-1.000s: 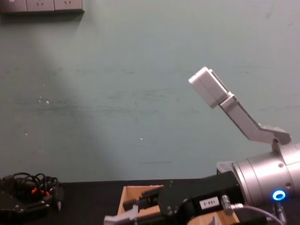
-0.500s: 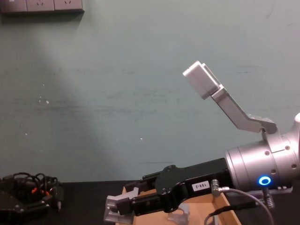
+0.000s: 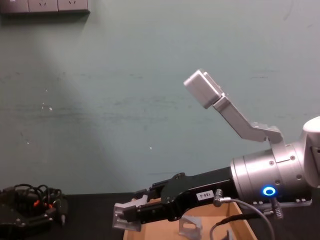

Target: Use one hand to pick up the angle iron from the table and place it into the box.

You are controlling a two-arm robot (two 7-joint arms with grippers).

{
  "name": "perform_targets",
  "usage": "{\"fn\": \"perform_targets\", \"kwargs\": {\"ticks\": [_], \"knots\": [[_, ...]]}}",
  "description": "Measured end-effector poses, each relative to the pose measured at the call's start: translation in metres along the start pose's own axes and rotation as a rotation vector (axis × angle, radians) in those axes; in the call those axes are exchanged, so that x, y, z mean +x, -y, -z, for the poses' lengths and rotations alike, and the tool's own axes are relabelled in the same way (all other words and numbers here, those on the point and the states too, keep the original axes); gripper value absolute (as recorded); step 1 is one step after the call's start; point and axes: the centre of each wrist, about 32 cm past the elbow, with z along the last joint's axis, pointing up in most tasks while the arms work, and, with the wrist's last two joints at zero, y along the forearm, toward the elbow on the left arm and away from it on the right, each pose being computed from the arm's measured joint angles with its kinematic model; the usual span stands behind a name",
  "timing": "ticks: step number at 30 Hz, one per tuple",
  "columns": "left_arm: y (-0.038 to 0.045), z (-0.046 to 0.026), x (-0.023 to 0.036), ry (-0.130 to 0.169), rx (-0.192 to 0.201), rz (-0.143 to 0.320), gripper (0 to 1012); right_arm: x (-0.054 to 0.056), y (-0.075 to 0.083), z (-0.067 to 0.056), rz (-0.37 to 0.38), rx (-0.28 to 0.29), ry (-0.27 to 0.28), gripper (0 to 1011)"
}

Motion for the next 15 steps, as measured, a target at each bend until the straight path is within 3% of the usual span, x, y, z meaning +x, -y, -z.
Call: {"fn": "perform_targets", "kwargs": {"ticks": [8,15], "knots": [[0.0,0.0,0.0,0.0,0.0,0.0,1011,-0.0029,-0.0074,0.0004,0.084,-0.034,0.007,552],[0.0,0.0,0.0,0.0,0.0,0.0,1011,-0.0045,-0.0099,0.0009,0.164,-0.115,0.015,552]]}}
